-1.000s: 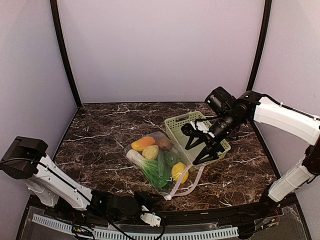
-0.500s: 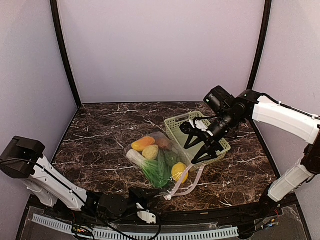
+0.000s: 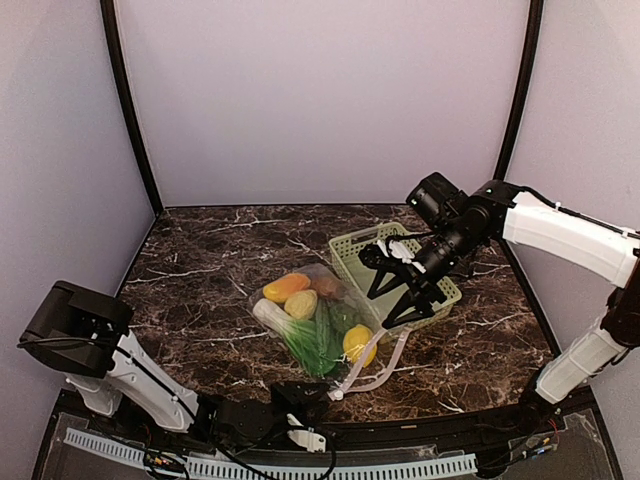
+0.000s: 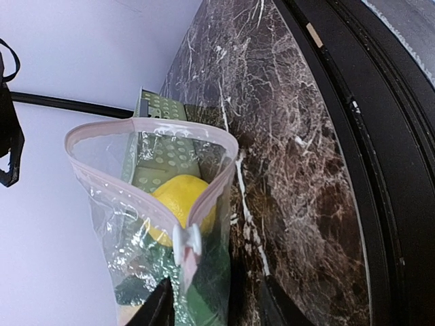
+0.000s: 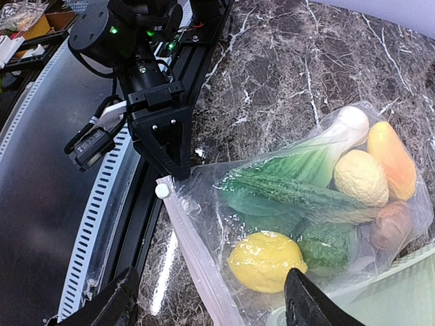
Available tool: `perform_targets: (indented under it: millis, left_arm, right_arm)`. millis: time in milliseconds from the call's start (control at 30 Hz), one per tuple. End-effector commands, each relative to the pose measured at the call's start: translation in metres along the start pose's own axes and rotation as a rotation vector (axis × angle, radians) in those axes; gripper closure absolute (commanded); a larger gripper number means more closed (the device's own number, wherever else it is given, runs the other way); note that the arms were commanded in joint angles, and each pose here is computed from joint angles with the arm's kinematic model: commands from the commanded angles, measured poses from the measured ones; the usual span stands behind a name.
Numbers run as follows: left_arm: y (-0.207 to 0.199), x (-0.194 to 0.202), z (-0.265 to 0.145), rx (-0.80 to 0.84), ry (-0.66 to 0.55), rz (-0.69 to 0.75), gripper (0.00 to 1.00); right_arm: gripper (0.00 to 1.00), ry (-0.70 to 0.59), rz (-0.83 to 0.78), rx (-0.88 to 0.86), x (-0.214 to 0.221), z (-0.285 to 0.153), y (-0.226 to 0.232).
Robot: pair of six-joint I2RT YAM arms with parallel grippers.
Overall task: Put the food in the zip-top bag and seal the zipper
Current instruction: Pick up the zipper food storage bag at the center of the board, then hold the zipper from the zipper food storage bag.
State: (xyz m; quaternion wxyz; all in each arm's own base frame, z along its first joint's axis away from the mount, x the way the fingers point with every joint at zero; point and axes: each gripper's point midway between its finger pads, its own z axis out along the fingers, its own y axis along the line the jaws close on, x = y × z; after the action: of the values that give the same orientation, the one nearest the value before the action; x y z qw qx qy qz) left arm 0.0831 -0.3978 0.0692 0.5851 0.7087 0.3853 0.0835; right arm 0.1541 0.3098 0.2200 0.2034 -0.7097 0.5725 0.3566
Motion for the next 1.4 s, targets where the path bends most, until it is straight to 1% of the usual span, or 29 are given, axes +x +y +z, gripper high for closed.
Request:
perform_targets:
  millis: [0,100,167,267,467,567,600,633,667,700,733,767,800,833,867,900,933,967,1000,1033,1067,1100,1167,1233,1333,1367]
  left_arm:
    - [0.020,-0.006,0.005,-0.091,-0.004,-0.037,0.58]
    - [0.021,0.000,0.008,-0.092,0.009,-0.053,0.61]
    - [0.023,0.003,0.012,-0.095,0.017,-0.065,0.64]
    - [0.024,0.007,0.017,-0.101,0.025,-0.072,0.72]
    - [0.035,0.004,0.018,-0.132,-0.002,-0.111,0.89]
    - [0.050,-0.001,0.014,-0.165,-0.018,-0.136,0.98]
    - [0.054,-0.001,0.012,-0.172,-0.017,-0.143,0.99]
    - [0.070,-0.005,0.009,-0.196,-0.029,-0.177,0.99]
    - [0.068,-0.003,0.009,-0.161,-0.021,-0.186,0.99]
    - [0.089,-0.005,0.006,-0.181,-0.030,-0.236,0.99]
    - [0.080,-0.001,0.007,-0.101,-0.018,-0.273,0.99]
    - [0.109,0.000,0.005,-0.122,-0.031,-0.348,0.99]
    - [0.093,0.003,0.006,-0.005,-0.024,-0.405,0.99]
    - [0.122,0.006,0.006,-0.023,-0.036,-0.482,0.99]
    - [0.111,0.007,0.005,0.079,-0.032,-0.536,0.99]
    - [0.130,0.009,0.004,0.074,-0.045,-0.582,0.99]
    - [0.123,0.009,0.002,0.141,-0.040,-0.611,0.99]
    - [0.137,0.008,0.002,0.137,-0.045,-0.635,0.99]
    - [0.130,0.010,0.000,0.188,-0.024,-0.646,0.99]
    - [0.141,0.008,0.000,0.183,-0.031,-0.665,0.99]
    - [0.139,0.009,-0.002,0.213,-0.021,-0.692,0.99]
    - [0.150,0.009,-0.002,0.202,-0.026,-0.721,0.99]
    - [0.158,0.011,-0.004,0.211,-0.026,-0.784,0.99]
    - [0.168,0.016,-0.006,0.188,-0.027,-0.841,0.99]
    - [0.187,0.019,-0.010,0.143,-0.052,-0.917,0.99]
    - [0.192,0.019,-0.010,0.132,-0.061,-0.930,0.99]
  right_arm:
    - [0.29,-0.019,0.013,-0.013,-0.005,-0.002,-0.002]
    - [0.29,-0.021,0.015,-0.017,-0.006,-0.001,-0.002]
    - [0.29,-0.024,0.016,-0.019,-0.007,-0.001,-0.002]
    - [0.29,-0.024,0.019,-0.021,-0.007,-0.001,-0.003]
    - [0.29,-0.028,0.024,-0.028,-0.009,0.000,-0.004]
    - [0.28,-0.036,0.027,-0.024,-0.014,-0.004,-0.006]
    - [0.27,-0.039,0.024,-0.017,-0.018,-0.007,-0.007]
    - [0.23,-0.045,0.021,-0.002,-0.023,-0.012,-0.010]
    - [0.15,-0.052,0.021,0.021,-0.028,-0.018,-0.015]
    - [0.03,-0.069,0.025,0.050,-0.035,-0.025,-0.021]
    - [0.02,-0.090,0.062,0.081,-0.041,-0.033,-0.029]
    - [0.01,-0.117,0.086,0.110,-0.049,-0.042,-0.038]
    - [0.01,-0.144,0.113,0.131,-0.055,-0.051,-0.047]
    - [0.01,-0.177,0.134,0.129,-0.062,-0.061,-0.054]
    - [0.01,-0.217,0.148,0.113,-0.070,-0.070,-0.058]
    - [0.01,-0.257,0.159,0.091,-0.077,-0.080,-0.060]
    - [0.01,-0.293,0.157,0.069,-0.084,-0.089,-0.060]
    - [0.01,-0.317,0.149,0.054,-0.089,-0.095,-0.060]
    - [0.01,-0.330,0.131,0.040,-0.094,-0.098,-0.057]
    - [0.01,-0.338,0.114,0.025,-0.097,-0.099,-0.052]
    - [0.01,-0.341,0.096,0.014,-0.100,-0.098,-0.048]
    - [0.01,-0.336,0.083,0.013,-0.102,-0.095,-0.046]
    - [0.02,-0.316,0.049,0.002,-0.105,-0.087,-0.039]
    - [0.07,-0.288,0.002,0.003,-0.109,-0.078,-0.033]
    - [0.18,-0.263,-0.088,0.005,-0.116,-0.067,-0.022]
    - [0.20,-0.251,-0.113,0.006,-0.118,-0.062,-0.018]
